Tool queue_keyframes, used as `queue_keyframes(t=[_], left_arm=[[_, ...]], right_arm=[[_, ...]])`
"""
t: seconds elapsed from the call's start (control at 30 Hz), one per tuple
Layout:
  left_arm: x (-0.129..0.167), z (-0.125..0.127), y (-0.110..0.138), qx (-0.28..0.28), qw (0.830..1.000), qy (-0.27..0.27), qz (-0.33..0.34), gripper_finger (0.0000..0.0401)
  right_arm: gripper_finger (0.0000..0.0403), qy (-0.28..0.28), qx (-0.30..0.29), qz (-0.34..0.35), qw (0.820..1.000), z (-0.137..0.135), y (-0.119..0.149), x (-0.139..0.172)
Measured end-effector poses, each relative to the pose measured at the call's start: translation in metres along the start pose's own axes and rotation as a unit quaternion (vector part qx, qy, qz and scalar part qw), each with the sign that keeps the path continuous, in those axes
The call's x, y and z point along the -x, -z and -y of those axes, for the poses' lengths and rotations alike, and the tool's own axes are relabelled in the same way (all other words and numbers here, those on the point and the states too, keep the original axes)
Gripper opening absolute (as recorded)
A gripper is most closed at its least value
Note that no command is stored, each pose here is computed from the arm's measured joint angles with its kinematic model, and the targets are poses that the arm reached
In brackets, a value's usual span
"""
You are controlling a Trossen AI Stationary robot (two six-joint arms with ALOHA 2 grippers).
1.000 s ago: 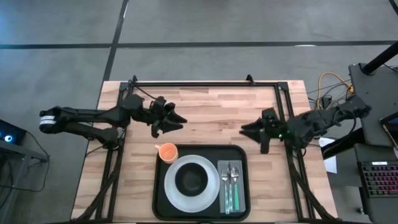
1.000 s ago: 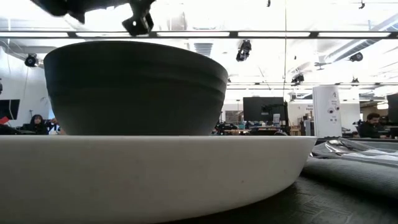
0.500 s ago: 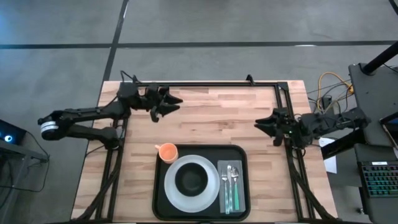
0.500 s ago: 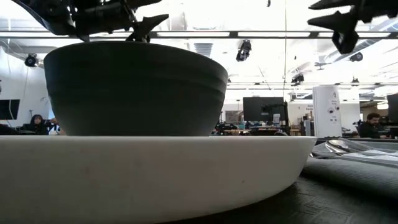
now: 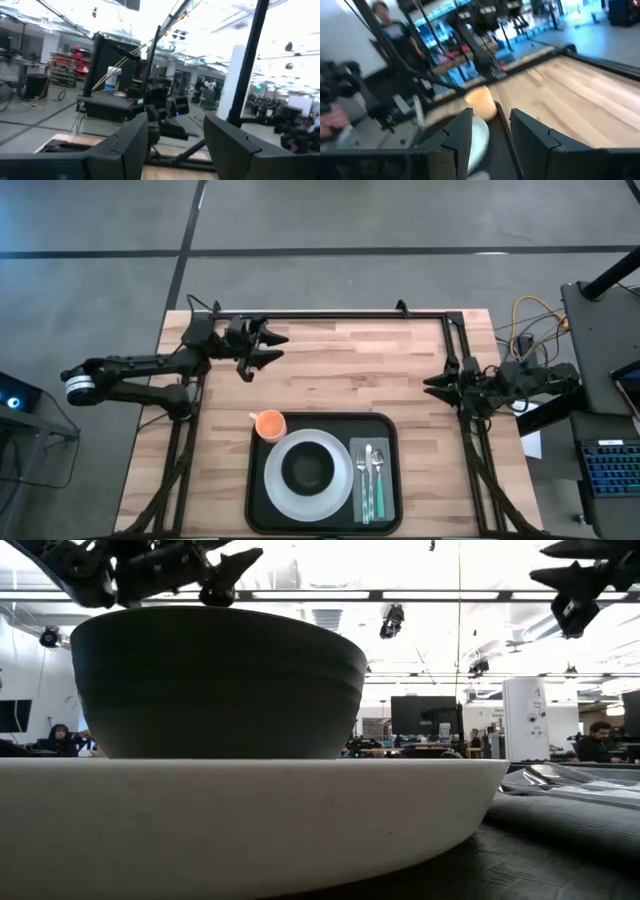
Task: Set up tray
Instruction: Return to Home Position
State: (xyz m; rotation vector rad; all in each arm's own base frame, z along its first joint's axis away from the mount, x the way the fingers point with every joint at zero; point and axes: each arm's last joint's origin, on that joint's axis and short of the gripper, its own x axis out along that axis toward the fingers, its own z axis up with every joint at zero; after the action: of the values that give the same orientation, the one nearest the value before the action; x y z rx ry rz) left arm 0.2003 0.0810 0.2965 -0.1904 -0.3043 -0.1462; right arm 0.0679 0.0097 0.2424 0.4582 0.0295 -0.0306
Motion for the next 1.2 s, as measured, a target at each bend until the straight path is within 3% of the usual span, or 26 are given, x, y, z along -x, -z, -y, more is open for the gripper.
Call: queue_keyframes(t=[0.17, 0.27, 0.47, 0.6, 0.83, 1.03, 1.13, 1.2], left_arm=[[0.013, 0.0, 0.017, -0.013, 0.999, -0.043, 0.024, 0.0173], [0.028, 0.004, 0.034, -0.014, 0.998, -0.042, 0.039, 0.0173], [0.066, 0.016, 0.063, -0.017, 0.996, -0.031, 0.079, 0.0173], [0.088, 0.022, 0.08, -0.012, 0.995, -0.054, 0.088, 0.0173], [0.09, 0.016, 0.083, 0.013, 0.996, -0.061, 0.061, 0.0173], [0.099, 0.029, 0.064, -0.002, 0.996, 0.03, 0.08, 0.0173], [0.102, 0.03, 0.063, -0.002, 0.997, 0.008, 0.072, 0.0173], [0.103, 0.028, 0.069, 0.038, 0.997, -0.042, 0.048, 0.0173]], right_arm=[[0.0123, 0.018, 0.014, 0.004, 1.0, 0.001, -0.005, 0.007], [0.0123, 0.009, 0.004, 0.013, 1.0, 0.002, -0.004, 0.009], [0.0123, 0.015, -0.016, -0.028, 0.999, 0.007, 0.013, 0.001], [0.0123, 0.028, -0.033, -0.046, 0.998, 0.013, 0.027, -0.004], [0.0123, 0.05, -0.033, -0.083, 0.995, 0.02, 0.044, -0.008], [0.0123, 0.072, -0.053, -0.099, 0.991, 0.021, 0.042, -0.003], [0.0123, 0.066, -0.043, -0.103, 0.992, 0.021, 0.044, -0.004], [0.0123, 0.057, -0.042, -0.122, 0.99, 0.023, 0.05, -0.006]])
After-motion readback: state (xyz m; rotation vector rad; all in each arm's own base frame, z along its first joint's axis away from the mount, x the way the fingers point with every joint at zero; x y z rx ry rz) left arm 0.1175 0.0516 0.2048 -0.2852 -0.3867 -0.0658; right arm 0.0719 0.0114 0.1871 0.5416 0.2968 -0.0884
